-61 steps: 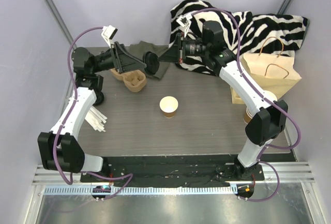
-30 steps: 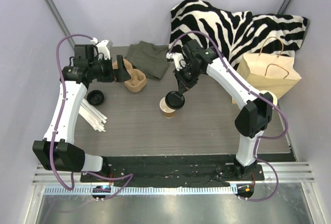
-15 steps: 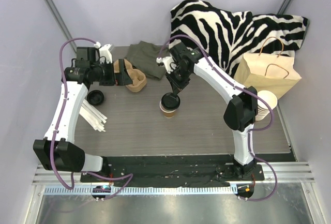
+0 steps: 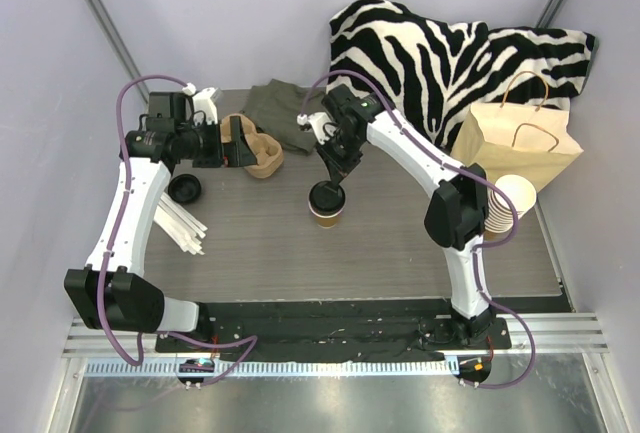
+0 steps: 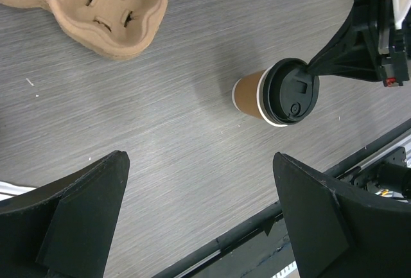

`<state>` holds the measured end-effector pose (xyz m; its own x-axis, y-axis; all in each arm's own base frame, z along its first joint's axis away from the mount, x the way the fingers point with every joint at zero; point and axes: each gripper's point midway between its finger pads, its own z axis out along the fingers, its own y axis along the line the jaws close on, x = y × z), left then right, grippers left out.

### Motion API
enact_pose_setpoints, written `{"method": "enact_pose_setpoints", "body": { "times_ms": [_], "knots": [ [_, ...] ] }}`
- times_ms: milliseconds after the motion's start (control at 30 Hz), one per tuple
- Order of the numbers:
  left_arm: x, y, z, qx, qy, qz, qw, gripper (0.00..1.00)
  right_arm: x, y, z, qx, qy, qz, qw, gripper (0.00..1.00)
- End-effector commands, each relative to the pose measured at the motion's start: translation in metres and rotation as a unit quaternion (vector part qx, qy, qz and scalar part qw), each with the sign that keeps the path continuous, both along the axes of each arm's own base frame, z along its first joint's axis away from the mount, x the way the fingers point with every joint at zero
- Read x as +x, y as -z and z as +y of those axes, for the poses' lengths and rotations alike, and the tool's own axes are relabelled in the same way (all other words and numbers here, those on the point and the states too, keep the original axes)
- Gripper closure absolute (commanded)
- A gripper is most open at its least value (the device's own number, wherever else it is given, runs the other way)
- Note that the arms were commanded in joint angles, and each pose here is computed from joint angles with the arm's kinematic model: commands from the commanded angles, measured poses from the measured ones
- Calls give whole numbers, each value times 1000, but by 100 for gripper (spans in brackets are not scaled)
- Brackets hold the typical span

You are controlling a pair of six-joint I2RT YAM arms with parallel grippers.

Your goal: Pack the takeout coffee

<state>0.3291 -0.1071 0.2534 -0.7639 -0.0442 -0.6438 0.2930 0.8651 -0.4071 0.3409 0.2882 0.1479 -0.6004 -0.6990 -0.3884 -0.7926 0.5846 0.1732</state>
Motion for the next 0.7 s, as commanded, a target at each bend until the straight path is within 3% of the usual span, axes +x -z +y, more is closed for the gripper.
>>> {"method": "enact_pose_setpoints", "body": {
  "times_ms": [0, 667],
  "knots": [
    [-1, -2, -4, -10, 10, -3, 1000, 0, 4, -11, 6, 10, -10, -14, 1000, 99],
    [0, 8, -4, -9, 9, 13, 1000, 0, -4, 5, 8, -3, -21, 11, 1000, 99]
  ]
}}
